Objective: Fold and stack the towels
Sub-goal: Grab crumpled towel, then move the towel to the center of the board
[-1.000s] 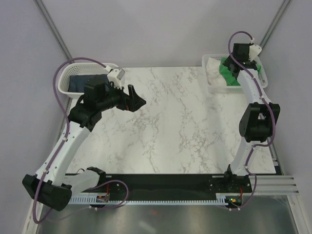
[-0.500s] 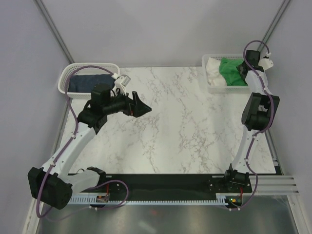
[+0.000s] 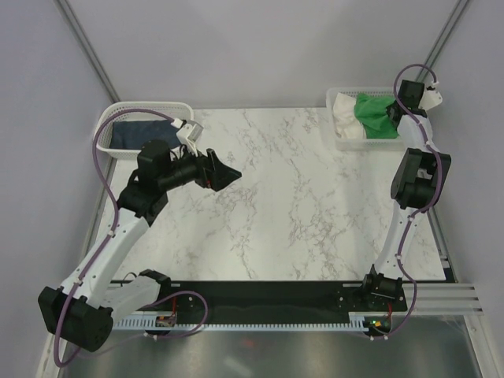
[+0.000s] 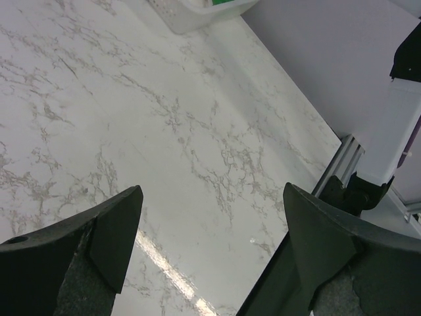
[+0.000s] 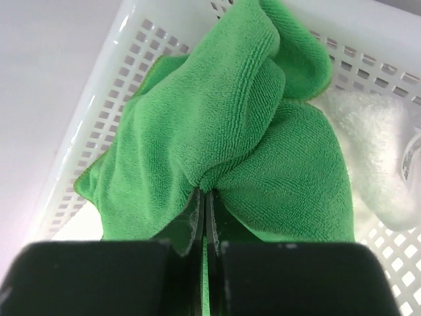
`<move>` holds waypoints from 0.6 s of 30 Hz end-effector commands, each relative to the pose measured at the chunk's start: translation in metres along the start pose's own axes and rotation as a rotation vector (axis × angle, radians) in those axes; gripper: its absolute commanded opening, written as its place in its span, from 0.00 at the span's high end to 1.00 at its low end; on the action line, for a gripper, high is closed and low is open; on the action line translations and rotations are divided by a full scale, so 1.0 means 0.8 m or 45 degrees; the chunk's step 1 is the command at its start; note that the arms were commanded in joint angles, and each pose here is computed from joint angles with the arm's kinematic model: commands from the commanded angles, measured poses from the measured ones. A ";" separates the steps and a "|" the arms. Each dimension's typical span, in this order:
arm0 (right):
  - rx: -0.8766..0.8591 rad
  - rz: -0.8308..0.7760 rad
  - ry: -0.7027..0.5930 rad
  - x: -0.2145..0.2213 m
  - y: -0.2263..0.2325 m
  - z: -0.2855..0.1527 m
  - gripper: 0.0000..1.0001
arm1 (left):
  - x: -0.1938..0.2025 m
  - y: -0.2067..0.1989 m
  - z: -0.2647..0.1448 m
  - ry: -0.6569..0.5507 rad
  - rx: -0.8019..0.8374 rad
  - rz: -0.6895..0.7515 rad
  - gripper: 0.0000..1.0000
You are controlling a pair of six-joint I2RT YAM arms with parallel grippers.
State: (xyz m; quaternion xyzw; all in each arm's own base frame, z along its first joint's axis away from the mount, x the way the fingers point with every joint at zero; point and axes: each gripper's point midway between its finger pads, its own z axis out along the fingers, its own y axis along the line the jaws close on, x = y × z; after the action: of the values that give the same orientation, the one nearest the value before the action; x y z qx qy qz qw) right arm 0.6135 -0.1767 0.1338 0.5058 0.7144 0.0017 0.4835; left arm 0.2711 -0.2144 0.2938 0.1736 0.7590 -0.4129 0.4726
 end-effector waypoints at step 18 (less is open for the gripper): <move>-1.024 -0.288 0.085 -0.104 0.171 -0.412 1.00 | -0.041 -0.009 -0.021 -0.108 -0.087 -0.011 0.02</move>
State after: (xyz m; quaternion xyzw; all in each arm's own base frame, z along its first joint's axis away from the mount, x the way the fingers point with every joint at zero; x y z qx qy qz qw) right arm 0.5226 -0.0748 0.4114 0.2870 0.6986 0.1687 0.6334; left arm 0.2730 -0.2062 0.2983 0.1541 0.7643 -0.3948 0.4860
